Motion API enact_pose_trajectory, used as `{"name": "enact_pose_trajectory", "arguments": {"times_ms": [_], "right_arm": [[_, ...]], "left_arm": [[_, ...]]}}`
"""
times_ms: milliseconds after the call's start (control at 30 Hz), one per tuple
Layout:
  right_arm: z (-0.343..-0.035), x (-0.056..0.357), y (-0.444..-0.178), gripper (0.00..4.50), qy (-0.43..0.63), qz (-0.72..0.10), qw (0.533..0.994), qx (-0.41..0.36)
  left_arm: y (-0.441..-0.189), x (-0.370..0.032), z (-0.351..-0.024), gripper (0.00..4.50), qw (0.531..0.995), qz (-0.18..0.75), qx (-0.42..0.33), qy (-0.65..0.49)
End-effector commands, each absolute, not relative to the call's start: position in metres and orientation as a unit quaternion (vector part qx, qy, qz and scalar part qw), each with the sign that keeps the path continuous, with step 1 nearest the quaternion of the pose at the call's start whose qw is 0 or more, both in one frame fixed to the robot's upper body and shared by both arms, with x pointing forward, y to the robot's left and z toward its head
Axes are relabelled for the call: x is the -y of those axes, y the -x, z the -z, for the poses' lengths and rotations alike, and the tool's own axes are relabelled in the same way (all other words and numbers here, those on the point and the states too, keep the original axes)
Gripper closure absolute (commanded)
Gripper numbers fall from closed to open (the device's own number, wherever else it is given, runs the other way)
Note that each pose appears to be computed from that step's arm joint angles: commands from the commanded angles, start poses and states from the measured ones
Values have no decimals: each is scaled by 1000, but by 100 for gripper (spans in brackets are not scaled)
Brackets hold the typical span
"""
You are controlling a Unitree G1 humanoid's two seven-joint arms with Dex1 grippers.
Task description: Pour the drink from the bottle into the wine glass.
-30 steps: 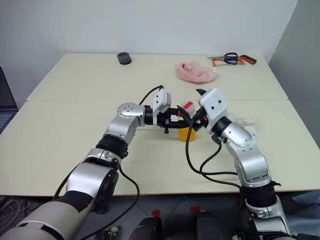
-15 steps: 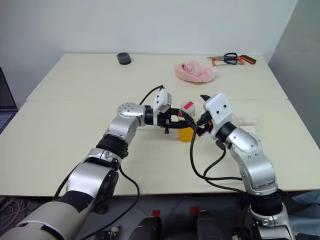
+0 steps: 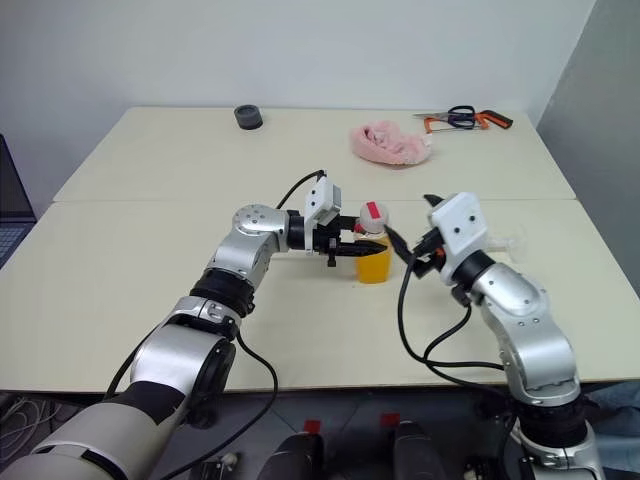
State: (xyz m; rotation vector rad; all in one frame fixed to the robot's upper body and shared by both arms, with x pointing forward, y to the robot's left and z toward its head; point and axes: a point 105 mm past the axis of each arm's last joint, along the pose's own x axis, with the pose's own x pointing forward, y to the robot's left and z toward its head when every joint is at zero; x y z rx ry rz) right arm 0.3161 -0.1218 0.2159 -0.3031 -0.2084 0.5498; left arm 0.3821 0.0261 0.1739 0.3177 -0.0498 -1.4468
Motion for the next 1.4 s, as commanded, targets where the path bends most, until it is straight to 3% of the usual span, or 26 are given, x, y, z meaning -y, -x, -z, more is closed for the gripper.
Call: {"name": "enact_pose_trajectory", "arguments": {"times_ms": [33,633,1167,1400], "right_arm": [[-237,99,-296,26,124,-324,927,141],[-232,86,-323,26,145,-295,933,146],[-228,102,-314,26,141,-285,938,135],[-231,85,-301,26,121,-336,925,131]], "left_arm": [[-381,-23,-192,273,730,662,56,-159],[-382,-23,-193,273,730,662,56,-162],[-382,-24,-193,273,730,661,56,-164],[-382,-24,-193,273,730,661,56,-164]]}}
